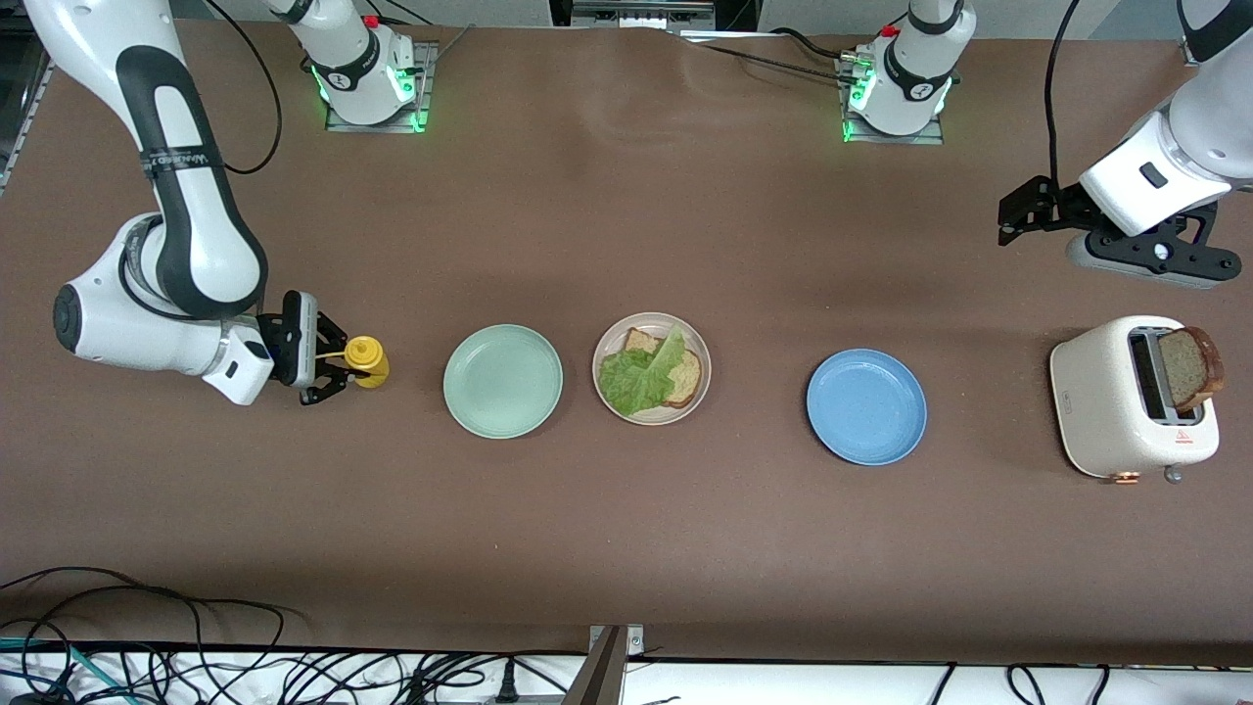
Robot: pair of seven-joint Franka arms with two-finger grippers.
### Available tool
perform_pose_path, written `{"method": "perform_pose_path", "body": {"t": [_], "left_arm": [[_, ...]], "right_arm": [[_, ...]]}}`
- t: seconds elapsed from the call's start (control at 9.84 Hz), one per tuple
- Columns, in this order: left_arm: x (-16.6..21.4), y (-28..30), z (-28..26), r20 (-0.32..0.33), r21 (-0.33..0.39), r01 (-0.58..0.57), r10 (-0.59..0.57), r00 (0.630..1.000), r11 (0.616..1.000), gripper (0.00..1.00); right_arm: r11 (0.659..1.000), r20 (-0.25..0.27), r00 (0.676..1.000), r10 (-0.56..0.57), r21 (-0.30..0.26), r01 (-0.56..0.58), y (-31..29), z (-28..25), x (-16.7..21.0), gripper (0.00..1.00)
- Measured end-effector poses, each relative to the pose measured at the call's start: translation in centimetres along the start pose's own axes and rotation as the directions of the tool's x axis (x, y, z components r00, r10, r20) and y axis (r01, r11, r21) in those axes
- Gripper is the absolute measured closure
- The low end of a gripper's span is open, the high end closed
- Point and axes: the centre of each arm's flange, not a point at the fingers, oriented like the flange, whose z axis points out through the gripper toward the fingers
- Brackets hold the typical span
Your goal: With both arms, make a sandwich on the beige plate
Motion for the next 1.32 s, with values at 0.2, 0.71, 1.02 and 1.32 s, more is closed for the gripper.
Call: {"method": "perform_pose_path", "body": {"t": [0.2, 0.71, 1.02, 1.32], "left_arm": [[0.0, 0.0, 0.0, 0.001, 0.000, 0.000, 0.000, 1.000, 1.000, 0.00], [0.1, -0.3, 0.2, 0.003, -0.001, 0.007, -0.007, 1.000, 1.000, 0.00], [0.1, -0.3, 0.2, 0.003, -0.001, 0.009, -0.009, 1.000, 1.000, 0.00], [0.1, -0.3, 0.2, 0.003, -0.001, 0.009, -0.009, 1.000, 1.000, 0.00]], "right_arm": [[0.999, -0.096, 0.994, -0.050, -0.014, 0.049, -0.2, 3.2, -1.5, 0.78], [0.997, -0.184, 0.980, -0.069, -0.041, 0.062, -0.8, 7.4, -5.2, 0.78], [0.998, -0.205, 0.977, -0.060, -0.032, 0.055, -0.9, 7.6, -5.1, 0.54], [0.998, -0.199, 0.979, -0.045, -0.041, 0.037, -0.9, 6.3, -6.4, 0.11]]}}
